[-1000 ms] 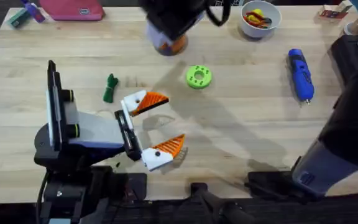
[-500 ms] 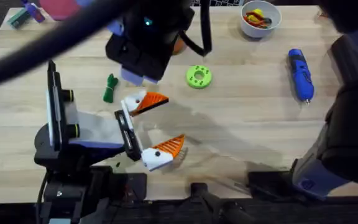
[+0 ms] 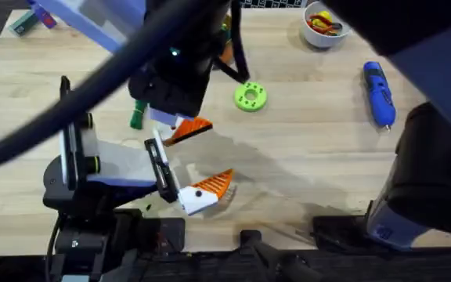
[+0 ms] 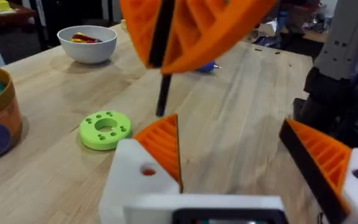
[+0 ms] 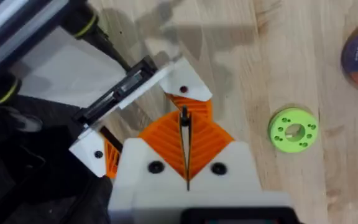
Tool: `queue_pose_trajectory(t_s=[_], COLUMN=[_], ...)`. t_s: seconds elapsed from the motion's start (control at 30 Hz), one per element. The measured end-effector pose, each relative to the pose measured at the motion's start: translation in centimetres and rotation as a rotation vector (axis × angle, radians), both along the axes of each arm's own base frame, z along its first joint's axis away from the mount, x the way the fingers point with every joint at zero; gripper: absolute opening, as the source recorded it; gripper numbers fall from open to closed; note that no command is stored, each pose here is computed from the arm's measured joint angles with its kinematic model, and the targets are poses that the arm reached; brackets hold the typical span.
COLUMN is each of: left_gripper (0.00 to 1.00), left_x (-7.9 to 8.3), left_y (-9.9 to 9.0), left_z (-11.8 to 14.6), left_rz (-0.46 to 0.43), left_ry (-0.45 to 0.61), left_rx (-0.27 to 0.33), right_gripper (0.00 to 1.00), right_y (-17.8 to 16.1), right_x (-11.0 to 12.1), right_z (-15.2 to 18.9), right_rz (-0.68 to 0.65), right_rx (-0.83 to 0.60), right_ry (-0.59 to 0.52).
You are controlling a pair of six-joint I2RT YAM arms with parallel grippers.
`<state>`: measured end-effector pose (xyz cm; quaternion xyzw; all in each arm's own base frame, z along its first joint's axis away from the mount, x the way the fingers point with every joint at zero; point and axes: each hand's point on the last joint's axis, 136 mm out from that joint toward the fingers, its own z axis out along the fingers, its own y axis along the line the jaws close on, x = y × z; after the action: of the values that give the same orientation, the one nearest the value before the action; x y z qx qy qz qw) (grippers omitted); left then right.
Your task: Pick up the gripper from the table and insert it into the empty holder that is missing its gripper. Then pick up a screw, insert it into the mounting hole, and use the screwdriver to tighten it. Finally, clean up the table by picking up the vegetable and placing it into the bucket.
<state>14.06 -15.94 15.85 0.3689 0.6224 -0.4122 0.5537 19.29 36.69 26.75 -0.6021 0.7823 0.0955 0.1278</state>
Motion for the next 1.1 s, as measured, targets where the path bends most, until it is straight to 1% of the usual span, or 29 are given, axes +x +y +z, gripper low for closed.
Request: queue_pose_trajectory(t_s=[0.3,0.63,1.1], left_gripper=[0.985,0.985,0.985], left_x=[0.0,0.0,0.0], left_y=[0.0,0.0,0.0], left_z=[0.0,0.0,0.0], left_rz=[0.000,0.000,0.000], left_ry=[0.001,0.000,0.000], left_rx=[0.000,0.000,0.000], right_gripper=[0.006,0.006,0.006], right_y=[0.3,1.0,1.0], right_x=[-0.2,0.2,0.2], right_z=[-0.4,-2.7,-2.8], right_rz=[0.010,0.011,0.011], right_rx=[-0.007,-0.057,-0.059], right_ry=[0.005,0.035,0.036])
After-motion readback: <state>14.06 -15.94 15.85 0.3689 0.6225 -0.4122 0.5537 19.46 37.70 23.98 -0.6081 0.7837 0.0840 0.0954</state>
